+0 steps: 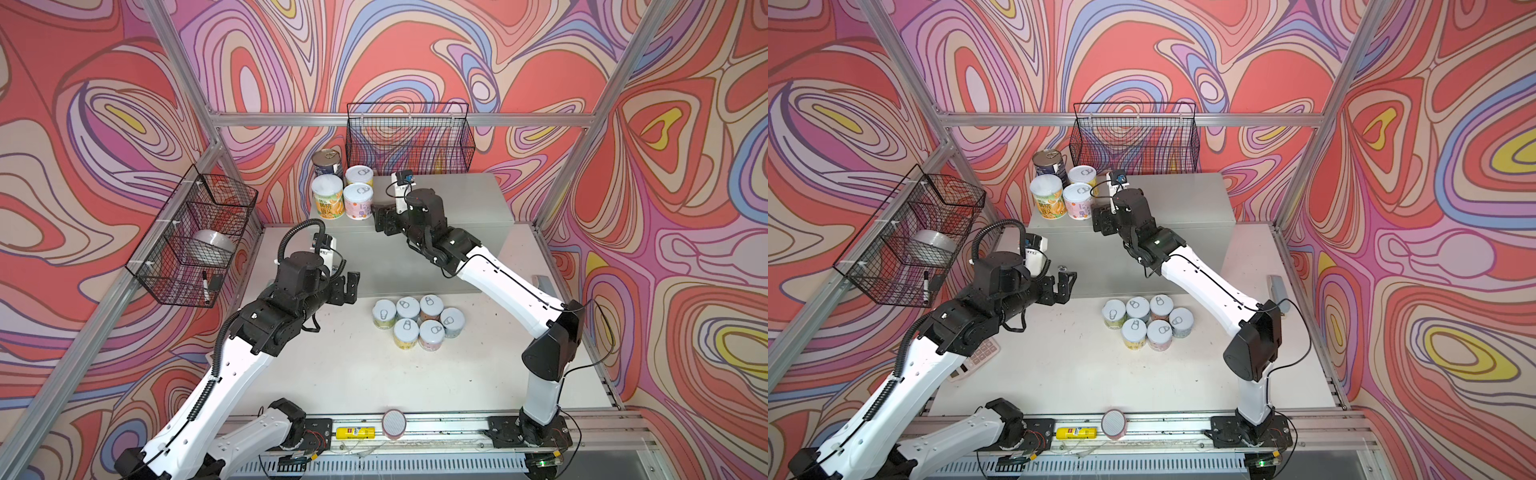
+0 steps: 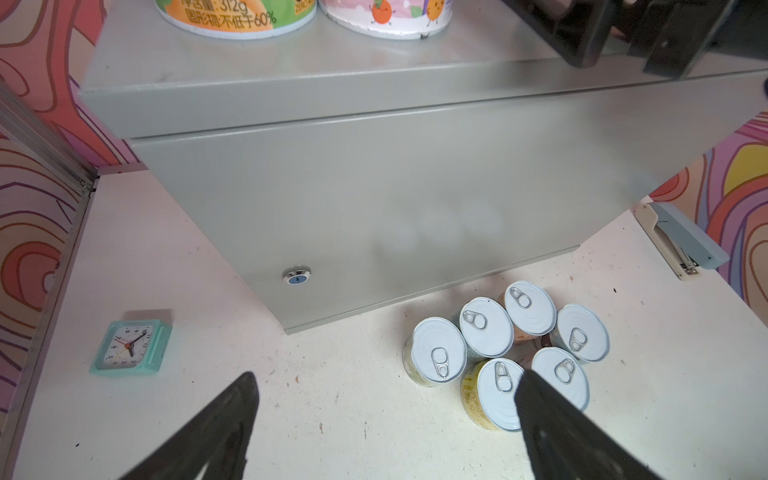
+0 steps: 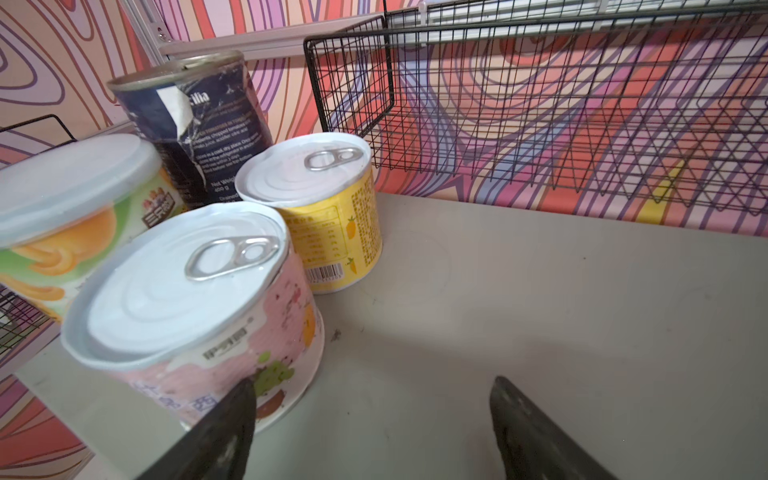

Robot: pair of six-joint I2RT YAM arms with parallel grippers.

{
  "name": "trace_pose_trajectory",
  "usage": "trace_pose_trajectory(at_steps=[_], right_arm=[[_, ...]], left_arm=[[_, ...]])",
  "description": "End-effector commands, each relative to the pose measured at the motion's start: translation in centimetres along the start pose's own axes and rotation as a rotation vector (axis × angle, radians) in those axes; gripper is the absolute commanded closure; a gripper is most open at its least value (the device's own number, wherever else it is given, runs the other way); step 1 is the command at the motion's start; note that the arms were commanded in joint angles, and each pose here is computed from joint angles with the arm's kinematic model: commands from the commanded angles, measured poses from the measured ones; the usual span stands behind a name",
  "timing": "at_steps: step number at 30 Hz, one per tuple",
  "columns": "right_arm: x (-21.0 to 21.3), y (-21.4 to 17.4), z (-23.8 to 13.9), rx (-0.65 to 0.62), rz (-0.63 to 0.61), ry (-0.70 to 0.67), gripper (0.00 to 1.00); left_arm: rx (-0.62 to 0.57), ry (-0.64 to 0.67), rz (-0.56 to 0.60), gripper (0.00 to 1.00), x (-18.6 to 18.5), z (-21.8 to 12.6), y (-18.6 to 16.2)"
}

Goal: Place and organize the canned foods onto the counter
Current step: 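Withdraw the left gripper while the right gripper pushes the pink can, then lower both grippers to either side of the white-lidded can cluster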

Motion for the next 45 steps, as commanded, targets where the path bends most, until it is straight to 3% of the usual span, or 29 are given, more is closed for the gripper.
trace_pose_trajectory(at_steps=[1, 8, 15, 20, 27, 36, 41, 45], right_arm=[[0.3, -0.7, 0.5, 0.018, 0.008, 0.013, 0.09], [-0.9, 0.2, -2.8, 0.009, -0.05, -0.013, 0.1], [-3.2, 0.1, -10.9, 0.016, -0.082, -0.034, 0.1], [-4.2, -4.3, -15.6, 0.084, -0.042, -0.055, 0.11], [-5.2, -15.2, -19.9, 0.342, 0.005, -0.098, 0.09], [-5.8, -24.8, -24.7, 0.485, 0.21, -0.141, 0.09], [-6.6, -29.4, -27.0, 0.556, 0.27, -0.197, 0.08], [-7.3, -30.1, -27.7, 0.548, 0.34, -0.258, 0.07]], left_arm=[[-0.021, 0.008, -0.013, 0.0, 0.4, 0.0, -0.1], [-0.046, 0.012, -0.081, 0.0, 1.4, 0.8, -1.7], [0.009, -0.03, -0.114, 0.0, 1.9, 2.4, -5.2], [0.01, -0.063, -0.157, 0.04, 2.5, 2.4, -7.6], [0.031, 0.001, -0.082, 0.06, 2.0, 1.4, -10.9], [0.062, -0.031, -0.125, 0.03, 0.8, 2.7, -15.4], [0.063, -0.03, -0.115, 0.03, 0.1, 2.7, -15.8], [0.091, -0.051, -0.121, 0.03, -0.2, 3.1, -16.7]])
Point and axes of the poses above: each gripper's point midway between its finger pads, its own z axis out along the fingers, its own x axis along the line the jaws close on, y = z × x, the point moved 2 cm from there along -z, back along the fingers, and after that the axes turned 14 degrees about -z, right-handed, at the moved point
